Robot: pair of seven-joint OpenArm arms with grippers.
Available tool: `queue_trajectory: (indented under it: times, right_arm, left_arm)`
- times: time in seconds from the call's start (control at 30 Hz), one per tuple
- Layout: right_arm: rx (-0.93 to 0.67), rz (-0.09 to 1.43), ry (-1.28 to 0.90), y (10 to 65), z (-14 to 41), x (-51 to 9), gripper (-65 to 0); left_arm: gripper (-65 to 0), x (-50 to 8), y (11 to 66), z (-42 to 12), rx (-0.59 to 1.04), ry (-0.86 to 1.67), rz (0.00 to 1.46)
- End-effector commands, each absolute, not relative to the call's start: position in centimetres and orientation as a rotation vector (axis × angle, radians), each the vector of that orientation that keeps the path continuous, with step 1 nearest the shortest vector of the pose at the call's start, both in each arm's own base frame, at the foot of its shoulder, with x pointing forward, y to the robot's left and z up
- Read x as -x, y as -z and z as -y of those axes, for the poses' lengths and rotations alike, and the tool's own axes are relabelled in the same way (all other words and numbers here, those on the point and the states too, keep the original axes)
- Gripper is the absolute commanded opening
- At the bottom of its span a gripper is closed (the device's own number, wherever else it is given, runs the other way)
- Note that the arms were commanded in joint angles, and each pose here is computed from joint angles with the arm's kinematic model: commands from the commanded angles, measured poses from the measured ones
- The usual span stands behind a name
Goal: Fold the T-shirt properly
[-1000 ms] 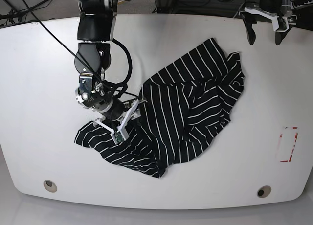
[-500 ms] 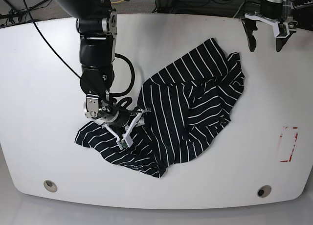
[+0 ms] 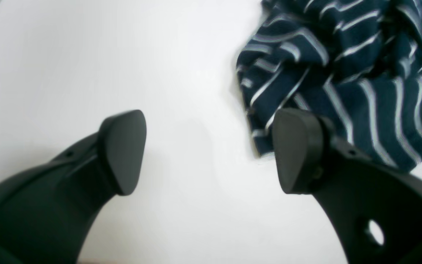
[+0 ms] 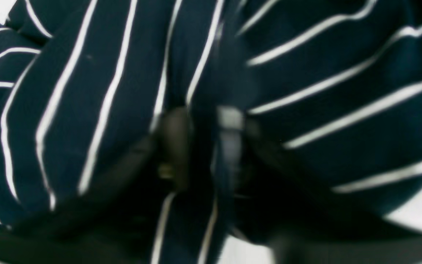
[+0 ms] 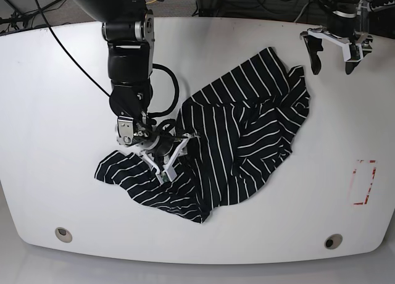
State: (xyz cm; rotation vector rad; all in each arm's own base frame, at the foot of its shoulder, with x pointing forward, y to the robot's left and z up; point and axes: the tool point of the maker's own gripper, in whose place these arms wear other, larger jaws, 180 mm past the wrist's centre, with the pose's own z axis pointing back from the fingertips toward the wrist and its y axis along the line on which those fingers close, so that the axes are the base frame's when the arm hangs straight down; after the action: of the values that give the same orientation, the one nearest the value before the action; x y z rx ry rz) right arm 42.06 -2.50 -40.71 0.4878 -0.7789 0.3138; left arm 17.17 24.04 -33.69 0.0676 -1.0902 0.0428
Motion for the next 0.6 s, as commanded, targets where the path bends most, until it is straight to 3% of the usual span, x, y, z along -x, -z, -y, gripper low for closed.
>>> queue_trajectory:
  times: [0.0,0.07,0.57]
  right_arm:
    - [-0.492,0.853,-0.323,38.4,2.6,-43.5,-59.6]
    - [-0.479,0.879,-0.328,37.7,2.9,-43.3,-63.7]
    - [-0.396,0.918,-0.385,35.9,4.1,-38.7,-61.5]
  left_arm:
    - [-14.3,-18.3,32.5,-23.7,-0.058,-0.033,1.141]
    - [-14.3,-18.8,32.7,-23.6,-0.055,-0.034,1.128]
    - [-14.0,-20.8,34.3,-21.6,0.006,-0.026,1.023]
